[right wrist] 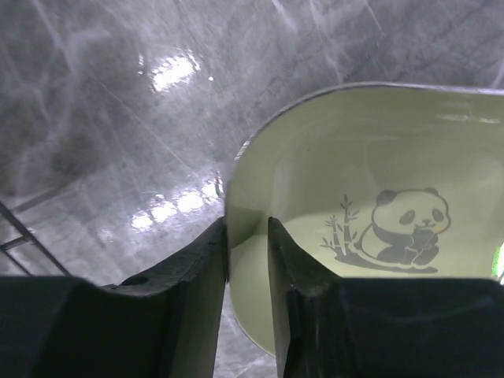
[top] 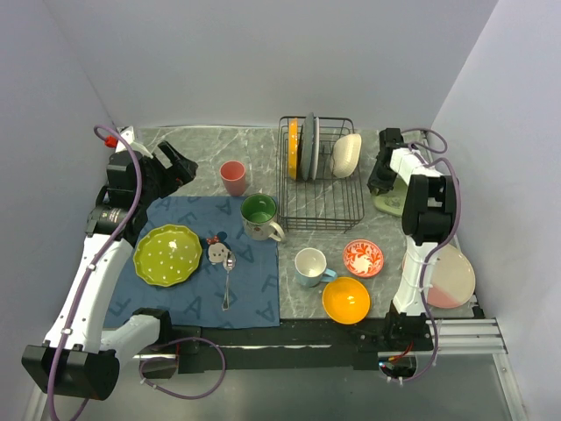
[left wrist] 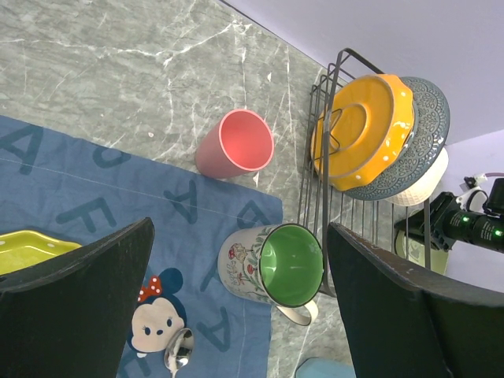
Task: Load the mixed dishes into the dish rack
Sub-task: Grab a plate with the right arm
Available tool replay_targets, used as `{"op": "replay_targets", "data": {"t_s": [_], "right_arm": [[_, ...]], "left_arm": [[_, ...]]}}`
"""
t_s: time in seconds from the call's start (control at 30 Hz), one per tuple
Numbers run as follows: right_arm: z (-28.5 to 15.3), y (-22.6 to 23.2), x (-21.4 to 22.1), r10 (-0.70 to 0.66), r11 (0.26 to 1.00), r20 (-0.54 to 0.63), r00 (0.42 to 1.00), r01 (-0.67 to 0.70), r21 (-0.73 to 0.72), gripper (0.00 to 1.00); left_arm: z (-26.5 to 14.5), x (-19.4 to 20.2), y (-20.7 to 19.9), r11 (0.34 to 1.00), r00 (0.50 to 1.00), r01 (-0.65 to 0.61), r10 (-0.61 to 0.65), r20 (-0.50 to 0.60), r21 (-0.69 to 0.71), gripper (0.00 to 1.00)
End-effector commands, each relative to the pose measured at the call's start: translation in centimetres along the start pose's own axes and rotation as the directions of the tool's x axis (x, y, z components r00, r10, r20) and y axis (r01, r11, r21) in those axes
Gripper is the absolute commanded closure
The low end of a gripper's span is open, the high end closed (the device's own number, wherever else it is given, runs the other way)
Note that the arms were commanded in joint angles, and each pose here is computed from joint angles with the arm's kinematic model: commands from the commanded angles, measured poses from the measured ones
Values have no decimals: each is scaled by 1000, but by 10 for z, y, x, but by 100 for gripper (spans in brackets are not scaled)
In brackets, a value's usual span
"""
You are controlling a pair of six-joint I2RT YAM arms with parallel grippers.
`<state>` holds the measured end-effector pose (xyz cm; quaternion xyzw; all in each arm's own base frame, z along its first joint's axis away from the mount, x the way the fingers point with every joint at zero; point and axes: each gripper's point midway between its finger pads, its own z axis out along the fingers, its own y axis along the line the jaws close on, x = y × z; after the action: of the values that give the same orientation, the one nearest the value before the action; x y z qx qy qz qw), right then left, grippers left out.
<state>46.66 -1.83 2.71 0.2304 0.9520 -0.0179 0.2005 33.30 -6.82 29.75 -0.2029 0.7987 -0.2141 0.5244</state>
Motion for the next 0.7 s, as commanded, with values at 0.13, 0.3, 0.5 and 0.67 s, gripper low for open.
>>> {"op": "replay_targets", "data": {"t_s": [0.13, 0.3, 0.5, 0.67], "right_arm": [[-21, 6, -22, -6, 1000, 64, 998, 6, -1, 100], [-59, 2, -40, 5, 1000, 158, 987, -6, 5, 100], [-136, 22, -66, 11, 990, 328, 944, 35, -134, 100], [-201, 56, -81, 23, 925, 448, 894, 151, -349, 100]], "left_arm": [[-8, -14, -4, 1000, 998, -16, 16, 54, 14, 3], [-8, -14, -4, 1000, 998, -14, 13, 57, 15, 3], [-8, -14, -3, 1000, 998, -14, 13, 56, 13, 3], [-8, -13, -3, 1000, 998, -16, 15, 55, 12, 3]]}}
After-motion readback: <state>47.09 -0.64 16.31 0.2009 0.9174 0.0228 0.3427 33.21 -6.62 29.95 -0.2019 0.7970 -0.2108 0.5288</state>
